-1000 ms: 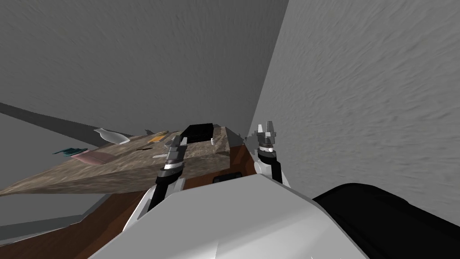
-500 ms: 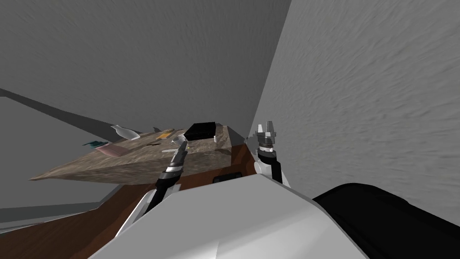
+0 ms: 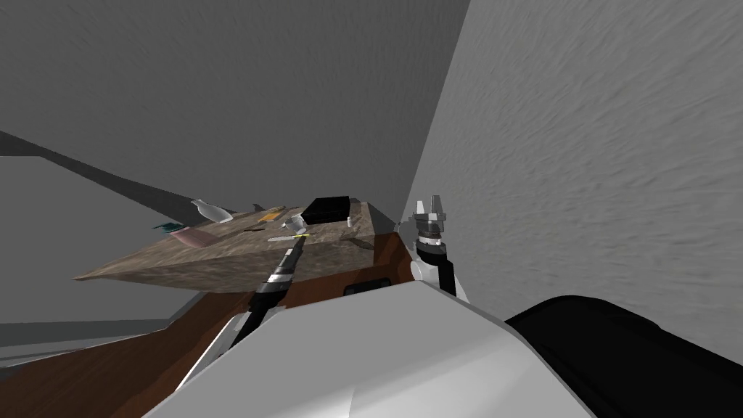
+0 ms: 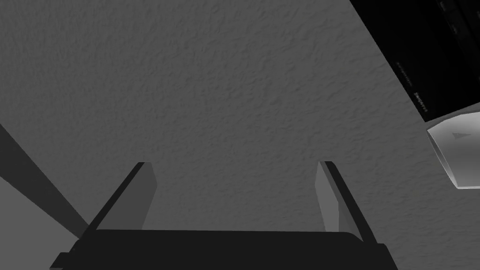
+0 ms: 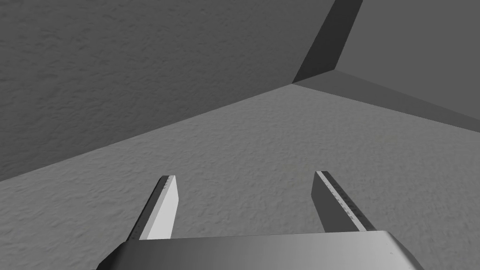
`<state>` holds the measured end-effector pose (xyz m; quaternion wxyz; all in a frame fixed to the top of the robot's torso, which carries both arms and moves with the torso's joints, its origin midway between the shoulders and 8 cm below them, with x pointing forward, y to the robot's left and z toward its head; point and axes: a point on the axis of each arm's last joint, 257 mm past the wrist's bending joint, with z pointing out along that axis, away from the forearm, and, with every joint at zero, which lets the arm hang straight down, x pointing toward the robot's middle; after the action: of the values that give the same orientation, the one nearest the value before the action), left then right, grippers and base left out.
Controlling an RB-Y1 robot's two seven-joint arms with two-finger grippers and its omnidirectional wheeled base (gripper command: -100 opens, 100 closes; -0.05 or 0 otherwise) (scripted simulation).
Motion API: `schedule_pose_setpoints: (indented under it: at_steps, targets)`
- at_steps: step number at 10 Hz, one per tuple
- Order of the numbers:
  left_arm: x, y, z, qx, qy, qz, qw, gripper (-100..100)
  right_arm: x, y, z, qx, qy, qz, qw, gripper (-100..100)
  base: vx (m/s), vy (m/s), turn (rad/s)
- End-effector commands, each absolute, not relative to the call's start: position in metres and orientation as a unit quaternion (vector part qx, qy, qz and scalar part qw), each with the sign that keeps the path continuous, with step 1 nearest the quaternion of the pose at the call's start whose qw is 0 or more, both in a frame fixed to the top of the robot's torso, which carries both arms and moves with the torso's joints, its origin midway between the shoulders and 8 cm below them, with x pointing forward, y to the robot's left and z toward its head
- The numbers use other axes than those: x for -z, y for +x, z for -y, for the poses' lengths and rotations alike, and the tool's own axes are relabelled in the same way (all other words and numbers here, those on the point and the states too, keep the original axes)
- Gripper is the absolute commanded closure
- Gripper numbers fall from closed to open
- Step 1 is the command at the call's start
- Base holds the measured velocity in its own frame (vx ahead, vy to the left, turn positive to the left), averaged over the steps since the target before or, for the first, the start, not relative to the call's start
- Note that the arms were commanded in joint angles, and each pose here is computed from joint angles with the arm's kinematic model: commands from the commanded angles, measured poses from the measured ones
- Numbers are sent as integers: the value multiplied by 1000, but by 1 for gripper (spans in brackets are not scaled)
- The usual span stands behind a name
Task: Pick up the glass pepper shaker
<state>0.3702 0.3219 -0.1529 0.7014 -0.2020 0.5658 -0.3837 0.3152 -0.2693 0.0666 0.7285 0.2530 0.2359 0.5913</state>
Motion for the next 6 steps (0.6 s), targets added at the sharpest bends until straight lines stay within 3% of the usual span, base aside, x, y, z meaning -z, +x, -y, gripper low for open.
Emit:
schedule_pose_setpoints:
  at_steps: [1, 6]
  targets:
    - [176, 371, -329, 358, -197, -591, 696, -100, -67, 315, 269, -591, 253, -236, 728, 0, -26, -7, -16]
    - [236, 377, -352, 276, -162, -661, 679, -100, -67, 315, 269, -591, 253, -236, 728, 0, -12, -40, -58]
